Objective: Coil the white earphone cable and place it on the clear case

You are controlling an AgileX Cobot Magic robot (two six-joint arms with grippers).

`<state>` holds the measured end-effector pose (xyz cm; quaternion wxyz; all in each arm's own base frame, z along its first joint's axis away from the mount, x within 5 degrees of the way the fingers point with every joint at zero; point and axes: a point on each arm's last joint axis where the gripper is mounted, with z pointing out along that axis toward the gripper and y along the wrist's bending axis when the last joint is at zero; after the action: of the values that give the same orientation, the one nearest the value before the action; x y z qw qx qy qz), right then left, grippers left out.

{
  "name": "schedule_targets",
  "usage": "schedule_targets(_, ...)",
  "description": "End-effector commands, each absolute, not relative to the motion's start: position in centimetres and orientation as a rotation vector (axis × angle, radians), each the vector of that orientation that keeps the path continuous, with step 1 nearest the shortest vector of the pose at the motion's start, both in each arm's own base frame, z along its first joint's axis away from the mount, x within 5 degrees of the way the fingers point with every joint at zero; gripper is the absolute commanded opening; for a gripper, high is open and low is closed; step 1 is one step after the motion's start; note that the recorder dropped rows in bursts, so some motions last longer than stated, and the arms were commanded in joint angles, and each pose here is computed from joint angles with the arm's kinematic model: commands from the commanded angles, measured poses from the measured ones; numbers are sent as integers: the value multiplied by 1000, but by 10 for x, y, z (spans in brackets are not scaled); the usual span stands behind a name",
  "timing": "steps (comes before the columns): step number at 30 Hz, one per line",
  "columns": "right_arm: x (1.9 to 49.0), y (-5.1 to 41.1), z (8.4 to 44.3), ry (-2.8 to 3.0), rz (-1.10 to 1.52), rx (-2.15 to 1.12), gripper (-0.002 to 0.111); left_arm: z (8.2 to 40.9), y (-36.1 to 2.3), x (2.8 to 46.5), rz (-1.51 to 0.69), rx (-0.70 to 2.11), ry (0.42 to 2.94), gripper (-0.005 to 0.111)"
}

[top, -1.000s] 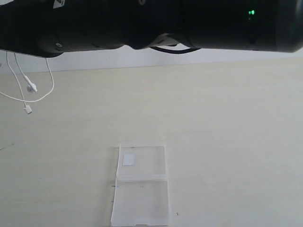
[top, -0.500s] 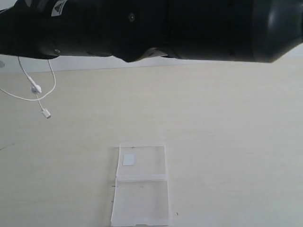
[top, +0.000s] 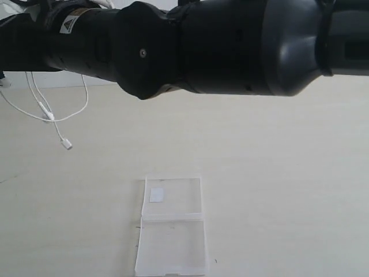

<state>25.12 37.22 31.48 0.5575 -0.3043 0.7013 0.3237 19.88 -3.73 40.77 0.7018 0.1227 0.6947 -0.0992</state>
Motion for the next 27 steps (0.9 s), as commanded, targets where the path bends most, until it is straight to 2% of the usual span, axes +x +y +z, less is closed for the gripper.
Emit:
schedule_targets(1,252,373,315,1637,758,-716,94,406,-37,201,-221,261,1555,0)
schedule_targets(12,252,373,316,1650,788,-679,91,406,-36,201,-223,252,1556,0)
schedule_targets(14,252,373,316,1657,800,-666,85,406,-36,201,-223,253,1556,0)
schedule_targets(18,252,373,316,1666,814,-650,64,406,-36,201,-223,253,1556,0)
schedule_targets(20,252,373,316,1680,841,-619,58,406,-36,201,-223,253,1556,0)
schedule_targets(27,252,373,315,1687,854,-602,61,406,-36,201,-225,251,1556,0)
